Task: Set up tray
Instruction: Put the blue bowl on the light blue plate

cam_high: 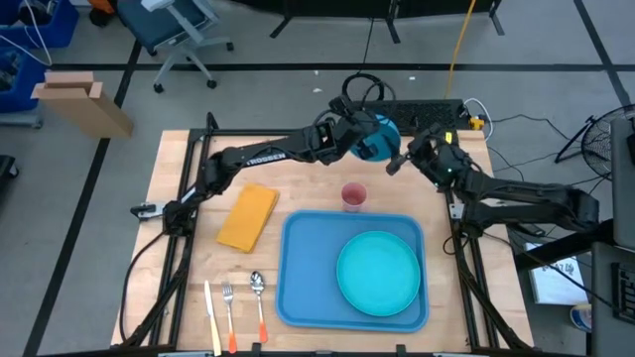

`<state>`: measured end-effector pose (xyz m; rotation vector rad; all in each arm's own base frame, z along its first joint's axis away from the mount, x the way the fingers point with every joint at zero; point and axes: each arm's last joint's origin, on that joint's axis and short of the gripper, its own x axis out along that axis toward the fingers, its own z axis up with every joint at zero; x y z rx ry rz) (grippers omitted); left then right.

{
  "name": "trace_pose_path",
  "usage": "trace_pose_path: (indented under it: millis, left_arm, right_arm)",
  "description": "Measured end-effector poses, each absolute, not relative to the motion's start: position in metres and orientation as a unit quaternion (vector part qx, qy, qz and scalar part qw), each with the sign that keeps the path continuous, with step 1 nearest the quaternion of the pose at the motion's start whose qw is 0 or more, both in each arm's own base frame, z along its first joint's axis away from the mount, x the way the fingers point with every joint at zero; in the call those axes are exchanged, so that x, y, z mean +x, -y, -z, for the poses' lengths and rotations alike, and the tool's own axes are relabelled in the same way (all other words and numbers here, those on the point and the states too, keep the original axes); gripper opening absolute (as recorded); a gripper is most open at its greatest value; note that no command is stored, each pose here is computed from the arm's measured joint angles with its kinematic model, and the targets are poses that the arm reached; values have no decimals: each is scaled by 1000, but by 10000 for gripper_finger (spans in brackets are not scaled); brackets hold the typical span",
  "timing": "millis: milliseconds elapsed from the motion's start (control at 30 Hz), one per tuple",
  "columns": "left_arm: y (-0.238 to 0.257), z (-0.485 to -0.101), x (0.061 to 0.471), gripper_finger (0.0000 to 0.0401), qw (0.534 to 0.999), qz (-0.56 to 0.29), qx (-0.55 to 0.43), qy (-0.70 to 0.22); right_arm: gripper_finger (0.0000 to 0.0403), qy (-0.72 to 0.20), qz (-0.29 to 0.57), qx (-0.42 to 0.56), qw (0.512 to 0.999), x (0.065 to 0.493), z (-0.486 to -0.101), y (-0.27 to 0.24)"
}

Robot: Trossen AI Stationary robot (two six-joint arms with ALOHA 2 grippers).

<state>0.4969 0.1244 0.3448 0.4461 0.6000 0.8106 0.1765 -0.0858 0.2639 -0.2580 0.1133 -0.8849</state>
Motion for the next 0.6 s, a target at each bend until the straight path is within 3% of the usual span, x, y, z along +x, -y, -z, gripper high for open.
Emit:
trace_pose_path:
  millis: [133,367,533,600]
  left_arm:
    - [-120,-345,499,13,849,-385,223,-284]
    - [-120,-342,500,13,845,-397,218,-285]
    - [-117,-341,500,16,844,-399,215,-286]
    - [-113,-341,501,38,844,-394,220,-289]
  right_arm:
    - [213,-70,433,-119,891,180,-259,88]
    - [29,-53,460,-105,880,178,-263,89]
    - [22,-72,459,-101,880,177,-266,88]
    - [17,-87,454,-103,881,178,-270,89]
